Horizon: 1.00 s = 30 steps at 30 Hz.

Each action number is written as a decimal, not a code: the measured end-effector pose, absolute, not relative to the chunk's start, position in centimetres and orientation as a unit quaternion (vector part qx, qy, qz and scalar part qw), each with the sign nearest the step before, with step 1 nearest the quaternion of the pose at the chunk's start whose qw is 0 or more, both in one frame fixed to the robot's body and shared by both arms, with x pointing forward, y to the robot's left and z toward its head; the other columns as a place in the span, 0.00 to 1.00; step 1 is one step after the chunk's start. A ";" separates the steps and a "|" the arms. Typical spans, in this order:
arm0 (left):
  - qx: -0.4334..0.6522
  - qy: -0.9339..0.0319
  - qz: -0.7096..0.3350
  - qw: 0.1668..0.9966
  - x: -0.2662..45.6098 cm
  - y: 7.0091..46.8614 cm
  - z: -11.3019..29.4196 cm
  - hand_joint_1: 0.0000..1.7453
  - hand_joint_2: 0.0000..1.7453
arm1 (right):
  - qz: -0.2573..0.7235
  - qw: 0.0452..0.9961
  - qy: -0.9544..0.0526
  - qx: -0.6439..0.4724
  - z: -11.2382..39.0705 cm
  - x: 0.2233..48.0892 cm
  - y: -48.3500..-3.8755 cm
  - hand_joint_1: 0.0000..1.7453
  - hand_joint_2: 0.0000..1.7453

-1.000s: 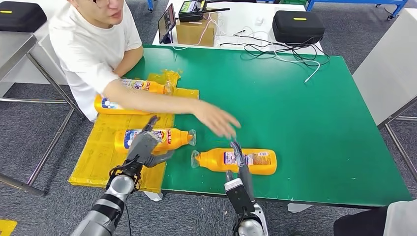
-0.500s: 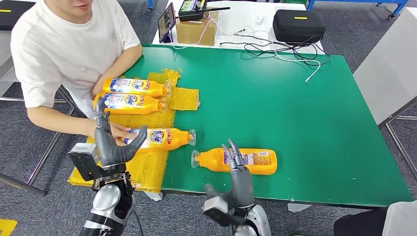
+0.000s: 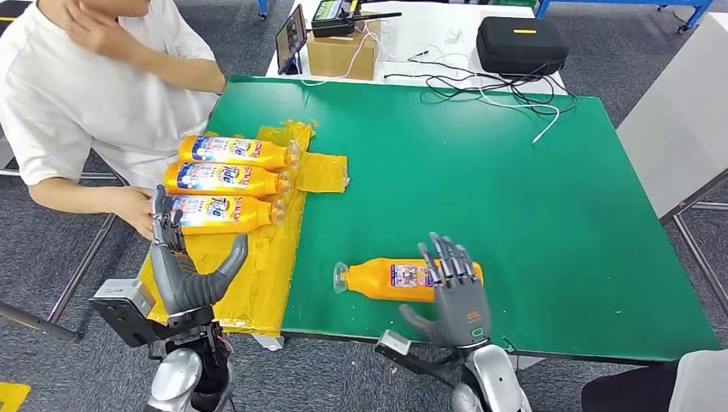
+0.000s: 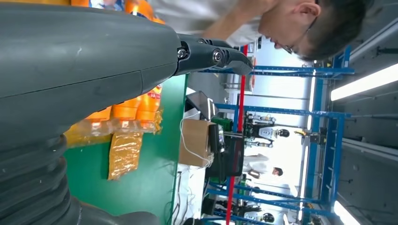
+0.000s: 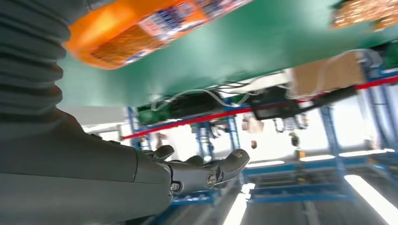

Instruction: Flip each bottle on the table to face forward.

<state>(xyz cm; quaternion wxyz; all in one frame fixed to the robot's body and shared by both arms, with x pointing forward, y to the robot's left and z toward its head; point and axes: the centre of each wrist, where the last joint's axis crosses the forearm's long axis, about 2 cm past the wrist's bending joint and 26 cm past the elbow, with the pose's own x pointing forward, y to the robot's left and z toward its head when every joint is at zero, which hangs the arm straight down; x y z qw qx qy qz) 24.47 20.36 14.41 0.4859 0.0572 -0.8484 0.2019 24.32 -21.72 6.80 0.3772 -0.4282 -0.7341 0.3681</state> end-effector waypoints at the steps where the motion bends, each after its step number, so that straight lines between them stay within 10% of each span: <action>1: 0.051 -0.846 0.201 0.491 24.4 20.2 14.4 0.00 1.00 | 0.368 0.386 -0.727 -0.432 6.8 24.4 -21.9 0.00 1.00; 20: -0.001 -0.815 0.181 0.551 24.1 18.8 14.4 0.00 1.00 | 0.471 0.525 -0.605 -0.370 5.2 29.4 -24.5 0.00 1.00; 21: -0.001 -0.813 0.178 0.554 24.1 18.7 14.4 0.00 1.00 | 0.479 0.529 -0.596 -0.367 5.2 29.8 -24.5 0.05 1.00; 25: 0.015 -0.813 0.155 0.561 24.3 18.3 14.4 0.00 1.00 | 0.536 0.550 -0.529 -0.361 5.6 31.8 -24.5 0.97 1.00; 30: 0.027 -0.812 0.136 0.567 24.5 17.9 14.0 0.00 1.00 | 0.586 0.551 -0.474 -0.358 6.1 33.8 -25.2 1.00 1.00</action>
